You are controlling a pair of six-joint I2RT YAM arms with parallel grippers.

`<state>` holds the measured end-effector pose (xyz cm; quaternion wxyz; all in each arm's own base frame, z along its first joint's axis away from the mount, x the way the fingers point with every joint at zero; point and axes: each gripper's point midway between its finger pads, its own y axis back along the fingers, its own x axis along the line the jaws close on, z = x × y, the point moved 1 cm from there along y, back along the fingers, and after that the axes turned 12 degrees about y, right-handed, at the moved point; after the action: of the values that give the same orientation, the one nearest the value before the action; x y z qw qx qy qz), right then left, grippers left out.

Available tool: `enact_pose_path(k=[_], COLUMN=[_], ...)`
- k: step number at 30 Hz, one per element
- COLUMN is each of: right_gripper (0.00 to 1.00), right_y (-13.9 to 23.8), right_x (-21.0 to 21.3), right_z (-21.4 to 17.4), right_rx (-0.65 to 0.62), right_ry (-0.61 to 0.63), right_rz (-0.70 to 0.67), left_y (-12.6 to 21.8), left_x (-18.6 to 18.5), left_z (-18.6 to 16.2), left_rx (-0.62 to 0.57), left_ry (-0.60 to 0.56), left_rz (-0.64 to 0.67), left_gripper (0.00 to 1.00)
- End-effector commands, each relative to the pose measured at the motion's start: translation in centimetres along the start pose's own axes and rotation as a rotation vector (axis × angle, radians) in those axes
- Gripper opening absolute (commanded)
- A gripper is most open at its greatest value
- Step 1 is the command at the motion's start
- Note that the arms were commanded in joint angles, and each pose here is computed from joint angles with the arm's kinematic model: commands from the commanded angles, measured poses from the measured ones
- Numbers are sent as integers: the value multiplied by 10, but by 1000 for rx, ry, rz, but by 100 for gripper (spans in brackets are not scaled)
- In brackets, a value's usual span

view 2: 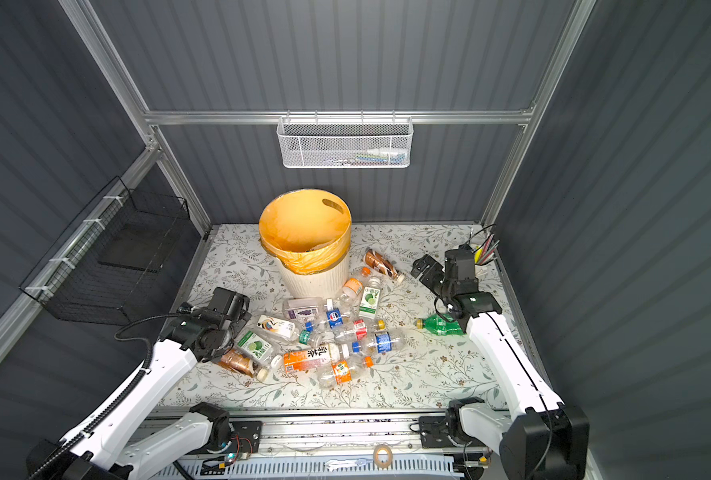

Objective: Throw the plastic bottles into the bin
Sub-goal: 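Grasp the brown milk-tea bottle with the left gripper while the right gripper withdraws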

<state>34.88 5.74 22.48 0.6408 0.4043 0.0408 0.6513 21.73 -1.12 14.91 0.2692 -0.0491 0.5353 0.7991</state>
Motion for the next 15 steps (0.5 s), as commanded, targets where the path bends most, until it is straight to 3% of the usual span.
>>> enact_pose_path(k=[1, 15], right_gripper=[99, 99], right_y=[-3, -7], right_x=[-2, -6], right_z=[-2, -6], right_rx=[11, 52], right_ry=[-22, -33], right_rz=[9, -16], left_y=[-10, -39], left_x=[39, 63], left_z=[-7, -25], left_rx=[0, 21], left_ry=[5, -42], left_rz=[120, 186], left_gripper=[95, 67])
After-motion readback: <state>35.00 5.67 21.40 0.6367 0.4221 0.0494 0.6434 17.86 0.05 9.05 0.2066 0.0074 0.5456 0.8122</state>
